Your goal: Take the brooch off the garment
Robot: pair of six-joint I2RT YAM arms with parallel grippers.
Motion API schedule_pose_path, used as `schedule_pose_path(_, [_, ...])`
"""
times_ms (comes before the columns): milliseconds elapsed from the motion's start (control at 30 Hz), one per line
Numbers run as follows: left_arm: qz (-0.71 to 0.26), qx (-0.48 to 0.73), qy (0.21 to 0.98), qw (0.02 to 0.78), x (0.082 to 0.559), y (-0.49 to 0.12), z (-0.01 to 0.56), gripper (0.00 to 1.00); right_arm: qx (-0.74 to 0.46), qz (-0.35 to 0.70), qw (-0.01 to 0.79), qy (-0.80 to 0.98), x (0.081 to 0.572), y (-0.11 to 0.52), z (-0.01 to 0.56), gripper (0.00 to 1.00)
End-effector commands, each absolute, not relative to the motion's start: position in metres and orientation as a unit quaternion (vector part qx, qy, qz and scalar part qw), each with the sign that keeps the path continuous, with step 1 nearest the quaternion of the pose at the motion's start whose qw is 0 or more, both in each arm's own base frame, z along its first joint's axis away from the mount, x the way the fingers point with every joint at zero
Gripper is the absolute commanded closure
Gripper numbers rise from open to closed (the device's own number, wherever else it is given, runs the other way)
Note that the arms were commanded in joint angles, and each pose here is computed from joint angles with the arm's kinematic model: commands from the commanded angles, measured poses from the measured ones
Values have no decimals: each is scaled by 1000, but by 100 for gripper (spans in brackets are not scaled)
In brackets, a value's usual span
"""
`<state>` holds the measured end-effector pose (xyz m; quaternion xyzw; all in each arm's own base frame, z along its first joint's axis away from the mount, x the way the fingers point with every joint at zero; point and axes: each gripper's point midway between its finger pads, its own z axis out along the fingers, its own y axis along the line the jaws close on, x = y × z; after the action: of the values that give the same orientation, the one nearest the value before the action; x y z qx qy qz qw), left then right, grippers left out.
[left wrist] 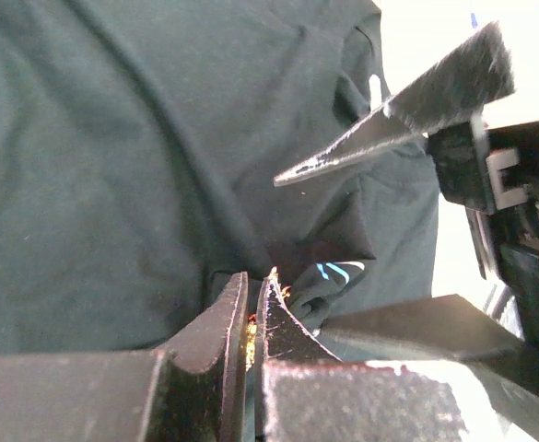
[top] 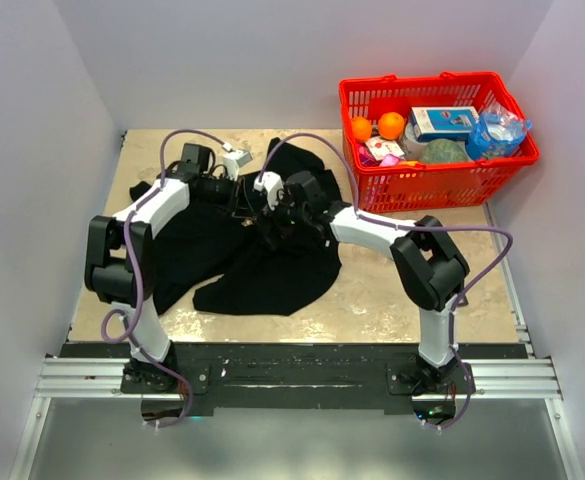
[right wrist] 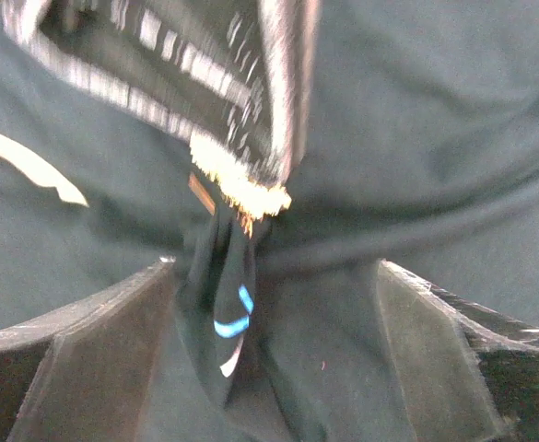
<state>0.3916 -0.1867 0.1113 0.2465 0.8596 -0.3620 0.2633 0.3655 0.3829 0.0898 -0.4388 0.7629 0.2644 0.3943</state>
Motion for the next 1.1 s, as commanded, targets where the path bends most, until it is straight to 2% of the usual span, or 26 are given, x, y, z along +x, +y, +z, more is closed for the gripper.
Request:
schedule_pose_path(0, [-329,200,855,347,411,-177,153,100,-379,310,429,759,384,410,133,1])
schedule_pose_path(200, [-270,134,868,394,424,-164,172,100,-357,331,438,756,389,434,143,1])
schedule_pose_path(333, [-226,154,858,435,424,-172,188,100,-347,344,442,752,392,447,146,1])
schedule_pose_path(533, [-204,147,864,435,424,-166,184,100,-315,302,466,770,406,434,151,2])
schedule_pose_path(800, [-174,104,881,429,427,-136,168,100,-298,304,460,779,433,397,148,22])
schedule_pose_path(900, [-176,91,892,406,423,-126,156,97,-308,307,457,776,443,396,142,30])
schedule_pose_path(1067, [-202,104,915,333,401,-128,115,92,-370,298,430,767,441,402,109,36])
